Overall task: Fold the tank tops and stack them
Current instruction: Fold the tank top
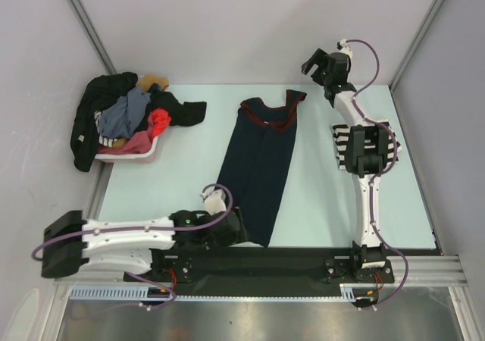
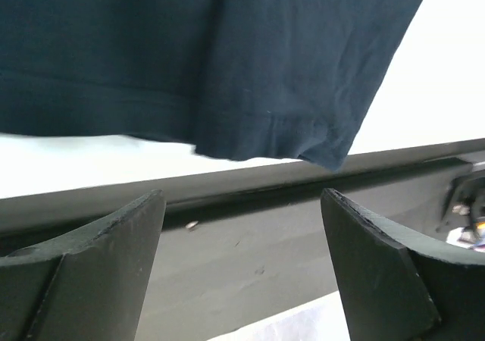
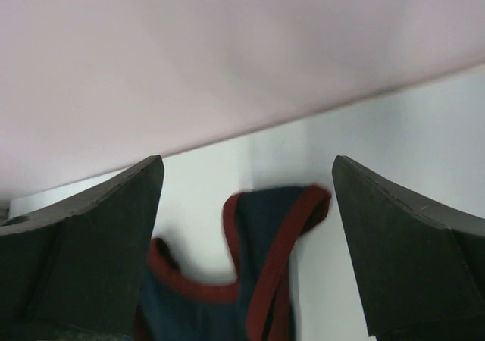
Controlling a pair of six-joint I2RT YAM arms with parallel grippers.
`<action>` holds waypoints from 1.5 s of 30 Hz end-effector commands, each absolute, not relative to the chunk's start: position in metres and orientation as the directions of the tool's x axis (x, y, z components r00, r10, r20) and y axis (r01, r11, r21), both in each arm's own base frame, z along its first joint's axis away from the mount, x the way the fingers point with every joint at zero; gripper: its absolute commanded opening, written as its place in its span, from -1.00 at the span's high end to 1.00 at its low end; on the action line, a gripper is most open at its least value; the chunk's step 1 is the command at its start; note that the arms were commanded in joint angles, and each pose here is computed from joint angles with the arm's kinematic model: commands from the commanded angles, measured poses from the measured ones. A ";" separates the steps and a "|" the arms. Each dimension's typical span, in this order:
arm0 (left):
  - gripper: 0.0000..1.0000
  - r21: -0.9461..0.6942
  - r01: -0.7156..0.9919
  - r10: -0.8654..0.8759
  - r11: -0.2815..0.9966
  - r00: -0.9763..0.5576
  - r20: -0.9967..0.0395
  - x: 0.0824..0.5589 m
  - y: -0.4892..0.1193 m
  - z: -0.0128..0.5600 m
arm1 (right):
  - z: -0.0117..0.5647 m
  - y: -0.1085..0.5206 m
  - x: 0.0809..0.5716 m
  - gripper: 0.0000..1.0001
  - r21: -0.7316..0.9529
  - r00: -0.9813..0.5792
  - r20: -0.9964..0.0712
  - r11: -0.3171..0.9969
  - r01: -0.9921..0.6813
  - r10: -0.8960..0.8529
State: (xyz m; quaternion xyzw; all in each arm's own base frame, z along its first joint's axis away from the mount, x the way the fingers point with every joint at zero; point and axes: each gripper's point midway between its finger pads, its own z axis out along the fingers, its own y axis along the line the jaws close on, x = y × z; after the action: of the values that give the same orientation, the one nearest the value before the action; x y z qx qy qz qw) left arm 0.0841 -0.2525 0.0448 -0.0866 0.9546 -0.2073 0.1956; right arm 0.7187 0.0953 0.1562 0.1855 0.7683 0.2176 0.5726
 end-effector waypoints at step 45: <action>-0.46 -0.399 -0.127 -0.284 0.908 -0.887 -0.365 0.147 -0.142 0.013 | 0.032 0.290 0.090 -0.12 0.554 -0.945 -0.210 0.827 0.096 0.250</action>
State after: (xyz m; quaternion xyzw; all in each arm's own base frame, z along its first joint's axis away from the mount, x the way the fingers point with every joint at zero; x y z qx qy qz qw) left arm 0.1583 -0.1455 0.0250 -0.1092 0.9471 -0.1938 0.2312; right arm 0.0847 0.2776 0.0311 0.0769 0.9537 0.2603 0.1298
